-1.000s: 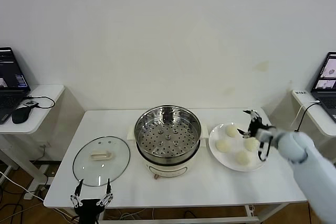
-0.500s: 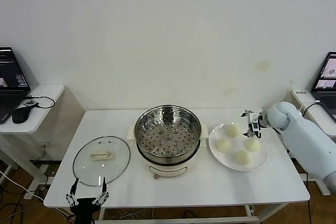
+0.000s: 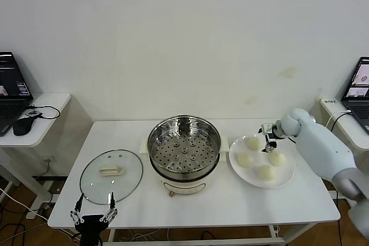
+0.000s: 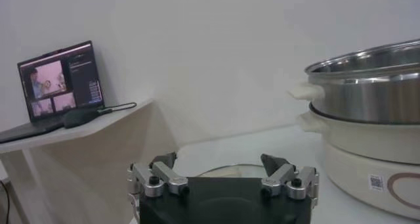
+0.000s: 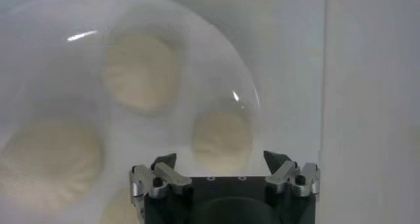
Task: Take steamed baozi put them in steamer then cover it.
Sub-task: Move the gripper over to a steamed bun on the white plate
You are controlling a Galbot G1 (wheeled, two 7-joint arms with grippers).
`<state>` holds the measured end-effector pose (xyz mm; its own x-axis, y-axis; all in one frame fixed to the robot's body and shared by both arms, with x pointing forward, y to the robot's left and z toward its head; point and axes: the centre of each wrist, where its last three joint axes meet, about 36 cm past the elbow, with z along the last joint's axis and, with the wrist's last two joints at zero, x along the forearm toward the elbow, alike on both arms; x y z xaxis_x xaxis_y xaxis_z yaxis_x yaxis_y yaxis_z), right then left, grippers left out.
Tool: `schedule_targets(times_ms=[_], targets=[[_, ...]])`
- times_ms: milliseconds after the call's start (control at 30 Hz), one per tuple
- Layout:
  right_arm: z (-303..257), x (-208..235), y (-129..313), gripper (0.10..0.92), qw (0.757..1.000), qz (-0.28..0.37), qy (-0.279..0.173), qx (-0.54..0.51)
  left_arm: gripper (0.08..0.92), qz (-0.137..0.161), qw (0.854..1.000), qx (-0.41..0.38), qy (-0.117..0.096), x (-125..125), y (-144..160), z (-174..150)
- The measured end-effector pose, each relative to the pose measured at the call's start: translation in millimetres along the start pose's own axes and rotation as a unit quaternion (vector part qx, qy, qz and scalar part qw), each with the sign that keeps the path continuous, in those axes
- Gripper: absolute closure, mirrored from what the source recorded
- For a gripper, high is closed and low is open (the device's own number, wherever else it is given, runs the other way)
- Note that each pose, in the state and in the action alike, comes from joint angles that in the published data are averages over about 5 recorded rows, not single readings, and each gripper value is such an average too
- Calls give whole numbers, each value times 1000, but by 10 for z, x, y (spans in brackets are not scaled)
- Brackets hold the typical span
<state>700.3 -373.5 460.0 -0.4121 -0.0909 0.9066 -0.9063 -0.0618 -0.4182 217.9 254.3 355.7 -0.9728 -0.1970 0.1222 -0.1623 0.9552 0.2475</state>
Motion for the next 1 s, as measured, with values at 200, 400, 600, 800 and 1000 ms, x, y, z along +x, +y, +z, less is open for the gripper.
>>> schedule_targets(times_ms=[200,400,600,800,1000], targets=[[-90,-93,-46,296,1000,-7,6,3,177,-1,1000,4,0,-7,-4,12],[-95,-132,-54,327,1000,-13,18,6,177,0,1000,6,2,-16,-7,27],[-74,-128,-79,351,1000,-16,26,5,177,0,1000,8,0,-31,-9,22],[-99,-154,-90,425,999,-18,29,4,177,0,1000,9,-1,-32,-13,6],[-103,-174,-97,509,999,-19,33,2,177,-1,1000,12,-3,-17,-25,-2]])
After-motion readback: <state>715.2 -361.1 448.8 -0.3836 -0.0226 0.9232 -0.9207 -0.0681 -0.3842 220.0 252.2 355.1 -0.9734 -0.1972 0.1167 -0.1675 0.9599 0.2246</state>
